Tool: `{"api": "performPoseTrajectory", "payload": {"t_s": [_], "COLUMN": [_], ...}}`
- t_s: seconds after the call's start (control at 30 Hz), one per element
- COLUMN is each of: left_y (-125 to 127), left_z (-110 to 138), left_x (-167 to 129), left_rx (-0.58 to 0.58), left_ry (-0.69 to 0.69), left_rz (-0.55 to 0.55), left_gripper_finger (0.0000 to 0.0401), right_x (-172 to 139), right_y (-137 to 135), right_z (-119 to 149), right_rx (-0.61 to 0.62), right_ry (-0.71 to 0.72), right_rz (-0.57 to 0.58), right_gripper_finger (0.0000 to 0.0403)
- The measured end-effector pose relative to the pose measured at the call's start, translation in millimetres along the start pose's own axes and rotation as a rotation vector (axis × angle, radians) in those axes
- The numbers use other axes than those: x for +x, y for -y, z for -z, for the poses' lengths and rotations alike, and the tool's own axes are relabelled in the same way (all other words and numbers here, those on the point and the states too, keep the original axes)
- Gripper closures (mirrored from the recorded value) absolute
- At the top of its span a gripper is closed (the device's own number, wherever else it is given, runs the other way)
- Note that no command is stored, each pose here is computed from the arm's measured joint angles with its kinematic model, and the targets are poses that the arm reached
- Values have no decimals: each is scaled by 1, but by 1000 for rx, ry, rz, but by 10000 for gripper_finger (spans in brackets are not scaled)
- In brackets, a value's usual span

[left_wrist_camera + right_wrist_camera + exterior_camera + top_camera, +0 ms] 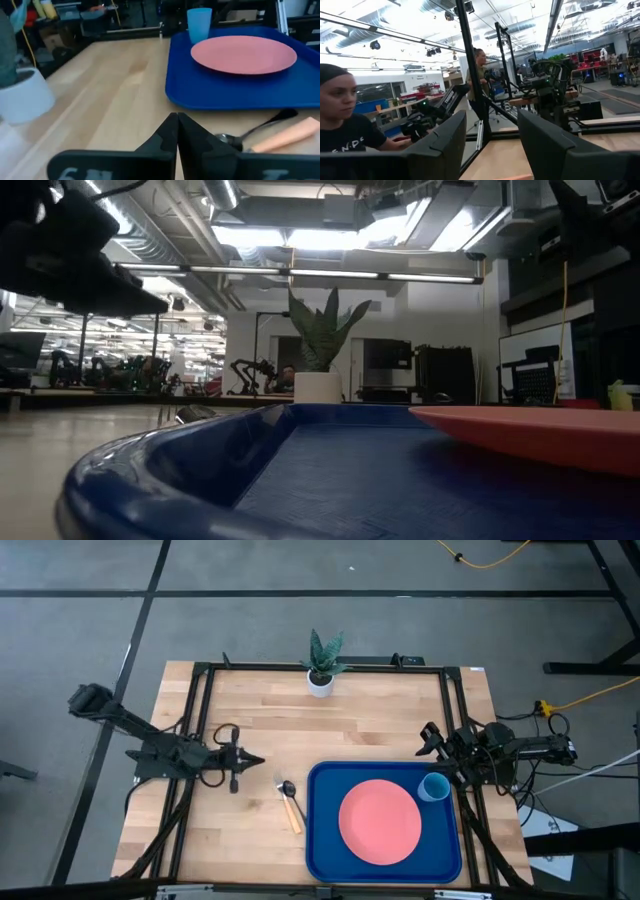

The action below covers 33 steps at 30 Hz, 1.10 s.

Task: Pick and place plate/cup/fork/spoon on tray
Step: Adjust the fork and spoon

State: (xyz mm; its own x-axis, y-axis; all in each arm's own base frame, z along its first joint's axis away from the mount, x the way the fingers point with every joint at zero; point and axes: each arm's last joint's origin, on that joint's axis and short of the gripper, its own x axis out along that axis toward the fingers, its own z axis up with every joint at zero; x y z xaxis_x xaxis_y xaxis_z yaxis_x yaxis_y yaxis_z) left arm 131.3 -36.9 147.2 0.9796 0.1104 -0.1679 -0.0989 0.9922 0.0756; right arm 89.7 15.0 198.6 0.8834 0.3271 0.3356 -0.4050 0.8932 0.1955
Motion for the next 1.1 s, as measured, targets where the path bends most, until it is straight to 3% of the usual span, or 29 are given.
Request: {"api": "performPoseTrajectory", "payload": {"t_s": [0.17,0.27,0.37,0.5,0.9,1.1], "left_y": [-13,-24,-33,-37,-39,-43], "left_z": [-1,15,29,22,12,-18], "left_x": [4,3,-1,-2,-12,-24], "left_rx": [107,113,45,10,16,-8], "left_ry": [-8,-171,-319,-260,-190,-207], "left_rz": [110,62,1,52,63,35], "left_gripper_finger": [401,400,401,401,401,400], "right_x": [0,0,0,0,0,0], "right_y": [0,0,0,0,0,0], "right_z": [0,0,0,0,1,0], "right_rx": [-41,-50,-48,-51,-69,-90], "right_ry": [-2,-2,-3,-4,-5,-1], "right_rz": [0,-1,-1,-1,-1,-1], "right_gripper_finger": [221,221,221,221,221,221]}}
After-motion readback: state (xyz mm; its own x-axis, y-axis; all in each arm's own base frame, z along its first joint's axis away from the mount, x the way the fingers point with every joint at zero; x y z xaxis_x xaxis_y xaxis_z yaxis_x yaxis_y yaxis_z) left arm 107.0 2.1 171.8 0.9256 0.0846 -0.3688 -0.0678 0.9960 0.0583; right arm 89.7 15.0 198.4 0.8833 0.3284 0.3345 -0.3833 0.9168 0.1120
